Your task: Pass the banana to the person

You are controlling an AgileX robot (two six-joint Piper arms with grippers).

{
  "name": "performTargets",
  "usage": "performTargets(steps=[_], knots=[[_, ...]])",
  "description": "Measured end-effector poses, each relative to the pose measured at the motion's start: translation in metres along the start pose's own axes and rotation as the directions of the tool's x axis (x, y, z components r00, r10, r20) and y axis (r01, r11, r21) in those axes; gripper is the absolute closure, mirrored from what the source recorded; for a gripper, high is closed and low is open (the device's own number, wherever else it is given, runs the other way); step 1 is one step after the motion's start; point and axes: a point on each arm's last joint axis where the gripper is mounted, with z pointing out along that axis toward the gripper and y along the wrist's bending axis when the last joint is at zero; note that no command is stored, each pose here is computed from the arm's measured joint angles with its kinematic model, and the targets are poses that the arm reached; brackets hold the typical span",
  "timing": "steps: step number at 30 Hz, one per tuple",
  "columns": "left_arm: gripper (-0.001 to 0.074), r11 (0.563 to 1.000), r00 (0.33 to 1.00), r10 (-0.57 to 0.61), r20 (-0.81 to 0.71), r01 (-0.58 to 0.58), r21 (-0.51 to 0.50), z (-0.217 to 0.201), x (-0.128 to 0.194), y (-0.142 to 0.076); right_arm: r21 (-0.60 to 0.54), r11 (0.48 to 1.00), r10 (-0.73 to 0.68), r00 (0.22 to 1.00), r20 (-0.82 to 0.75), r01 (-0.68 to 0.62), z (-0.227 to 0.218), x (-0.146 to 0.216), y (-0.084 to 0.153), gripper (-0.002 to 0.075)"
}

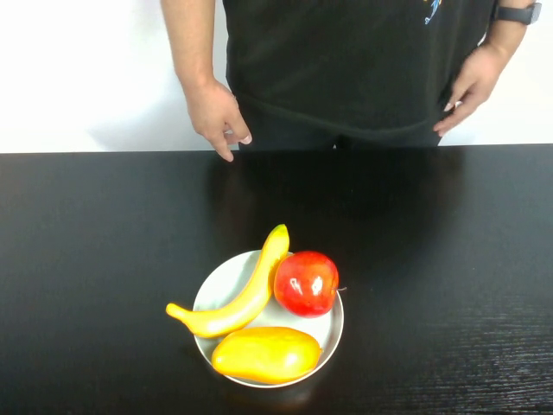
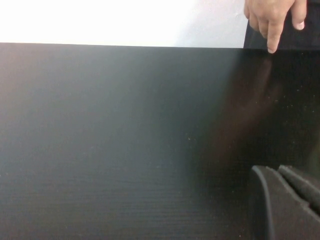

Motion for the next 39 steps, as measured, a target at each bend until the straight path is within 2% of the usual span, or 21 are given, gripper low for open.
performTargets(steps=[23, 25, 27, 31, 34, 39], knots=[[0.0739, 1.000, 1.000, -0.021, 0.009, 0.021, 0.008, 0.000, -0.001, -0.001, 0.000, 1.000, 0.000, 1.000, 0.000, 0.000, 0.000, 0.000, 0.000, 0.0733], [0.0739, 0.998, 0.998, -0.057, 0.025, 0.056, 0.020, 0.000, -0.002, -0.002, 0.000, 1.000, 0.000, 1.000, 0.000, 0.000, 0.000, 0.000, 0.000, 0.0733], [0.0739, 0.986, 0.985, -0.162, 0.059, 0.159, 0.048, 0.000, -0.006, -0.003, 0.000, 1.000, 0.000, 1.000, 0.000, 0.000, 0.000, 0.000, 0.000, 0.0733], [0.0739, 0.889, 0.881, -0.454, 0.132, 0.439, 0.131, -0.001, -0.016, -0.005, 0.000, 1.000, 0.000, 1.000, 0.000, 0.000, 0.000, 0.000, 0.000, 0.0733], [0.0739, 0.850, 0.829, -0.526, 0.192, 0.502, 0.161, -0.003, -0.022, -0.003, 0.000, 1.000, 0.000, 1.000, 0.000, 0.000, 0.000, 0.000, 0.000, 0.0733], [0.0739, 0.827, 0.806, -0.560, 0.189, 0.534, 0.173, -0.003, -0.023, -0.003, 0.000, 1.000, 0.000, 1.000, 0.000, 0.000, 0.000, 0.000, 0.000, 0.0733]])
